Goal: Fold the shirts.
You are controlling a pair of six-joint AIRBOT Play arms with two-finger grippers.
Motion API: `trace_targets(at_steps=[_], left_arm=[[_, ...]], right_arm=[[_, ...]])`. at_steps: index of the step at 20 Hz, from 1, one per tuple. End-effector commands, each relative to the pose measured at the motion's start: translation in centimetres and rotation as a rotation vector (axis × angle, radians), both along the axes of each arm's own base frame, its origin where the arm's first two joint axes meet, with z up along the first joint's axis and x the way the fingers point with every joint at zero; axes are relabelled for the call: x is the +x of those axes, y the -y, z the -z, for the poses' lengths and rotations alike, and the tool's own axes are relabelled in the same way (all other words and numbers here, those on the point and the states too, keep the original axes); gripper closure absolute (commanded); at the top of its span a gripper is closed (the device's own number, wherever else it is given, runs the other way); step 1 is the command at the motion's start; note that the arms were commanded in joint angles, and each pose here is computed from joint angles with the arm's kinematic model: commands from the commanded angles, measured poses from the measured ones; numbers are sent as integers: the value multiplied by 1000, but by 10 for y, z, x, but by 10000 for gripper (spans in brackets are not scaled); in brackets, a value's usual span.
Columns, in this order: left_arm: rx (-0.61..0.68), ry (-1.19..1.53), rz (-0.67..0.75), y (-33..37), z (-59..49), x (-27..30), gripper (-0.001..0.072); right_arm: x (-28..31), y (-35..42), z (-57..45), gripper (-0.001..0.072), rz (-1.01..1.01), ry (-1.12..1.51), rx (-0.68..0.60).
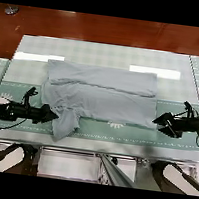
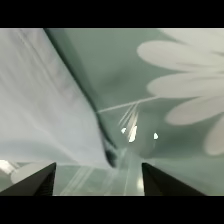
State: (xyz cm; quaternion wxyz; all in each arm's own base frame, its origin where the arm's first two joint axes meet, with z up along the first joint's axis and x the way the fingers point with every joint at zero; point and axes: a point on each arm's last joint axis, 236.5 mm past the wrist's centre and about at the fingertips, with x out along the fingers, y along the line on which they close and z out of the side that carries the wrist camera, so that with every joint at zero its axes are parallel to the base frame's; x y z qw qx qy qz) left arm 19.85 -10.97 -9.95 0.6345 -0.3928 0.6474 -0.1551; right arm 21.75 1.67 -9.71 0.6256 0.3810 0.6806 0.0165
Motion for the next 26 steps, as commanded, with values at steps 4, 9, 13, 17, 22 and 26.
trace_targets(at_steps=[4, 9, 13, 17, 22, 26], left_arm=[[-25, 33, -31, 4, -8, 14, 686], [0, 149, -62, -20, -40, 58, 686], [61, 290, -130, -57, -82, 116, 687], [67, 304, -66, -48, -80, 168, 686], [43, 282, -59, -42, -72, 252, 686], [21, 248, -106, -47, -61, 299, 686]], right_arm=[[43, -32, 2, 163, 11, 78, 77], [66, -36, -19, 683, -120, 178, 78], [125, -15, -54, 683, -82, 315, 16], [189, -19, -71, 683, -65, 415, 33], [256, -22, -60, 683, -10, 392, 61], [289, -25, -50, 683, -3, 387, 101]])
